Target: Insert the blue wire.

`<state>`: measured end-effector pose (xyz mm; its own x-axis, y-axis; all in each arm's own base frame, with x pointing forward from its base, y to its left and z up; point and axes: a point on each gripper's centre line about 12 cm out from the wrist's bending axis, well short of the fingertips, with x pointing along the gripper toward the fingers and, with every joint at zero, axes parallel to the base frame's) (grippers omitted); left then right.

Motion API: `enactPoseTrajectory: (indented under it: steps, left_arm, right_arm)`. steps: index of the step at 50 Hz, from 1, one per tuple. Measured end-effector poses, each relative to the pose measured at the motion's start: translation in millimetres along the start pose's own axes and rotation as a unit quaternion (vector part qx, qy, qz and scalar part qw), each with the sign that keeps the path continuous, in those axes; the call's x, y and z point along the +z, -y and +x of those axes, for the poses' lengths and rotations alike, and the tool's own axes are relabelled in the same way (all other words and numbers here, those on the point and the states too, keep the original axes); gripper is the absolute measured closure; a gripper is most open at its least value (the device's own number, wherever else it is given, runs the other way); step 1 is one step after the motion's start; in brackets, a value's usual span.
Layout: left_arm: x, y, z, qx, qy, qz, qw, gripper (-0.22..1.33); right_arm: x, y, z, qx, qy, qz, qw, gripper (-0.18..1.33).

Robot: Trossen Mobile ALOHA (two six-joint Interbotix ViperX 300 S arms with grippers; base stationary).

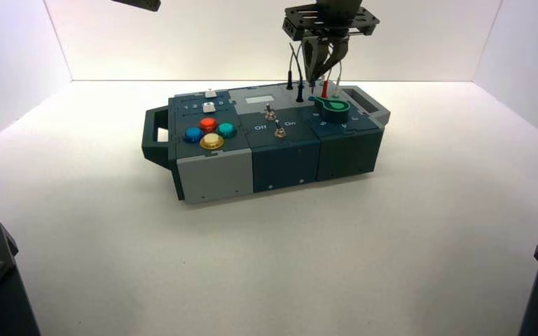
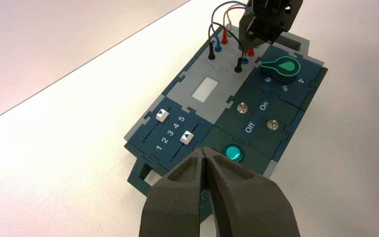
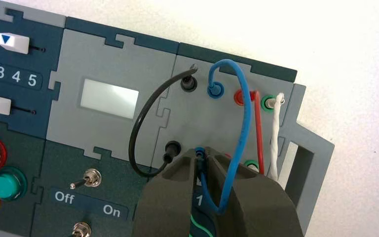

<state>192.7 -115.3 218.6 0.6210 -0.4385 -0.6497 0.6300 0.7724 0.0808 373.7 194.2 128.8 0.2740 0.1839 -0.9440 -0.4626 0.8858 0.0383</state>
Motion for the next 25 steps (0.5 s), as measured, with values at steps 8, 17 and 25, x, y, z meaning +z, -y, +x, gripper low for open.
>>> enactPoseTrajectory:
  steps: [8,17,25]
  left_arm:
    - [-0.1,-0.4,0,0.001,0.000,0.000,1.0000,1.28]
    - [-0.2,-0.1,0,0.000,-0.001,0.001,1.0000,1.28]
    - [-0.3,-0.5,0,0.001,-0.001,0.001,1.0000,1.28]
  right_arm:
    - [0.1,0.1,2,0.000,0.001,-0.001,1.0000,1.12]
    - [-2.2,1.1,9,0.000,-0.007,0.000,1.0000,1.12]
    - [-3.6,1.4,13,-0.001,-0.011,0.000,0.9999,1.12]
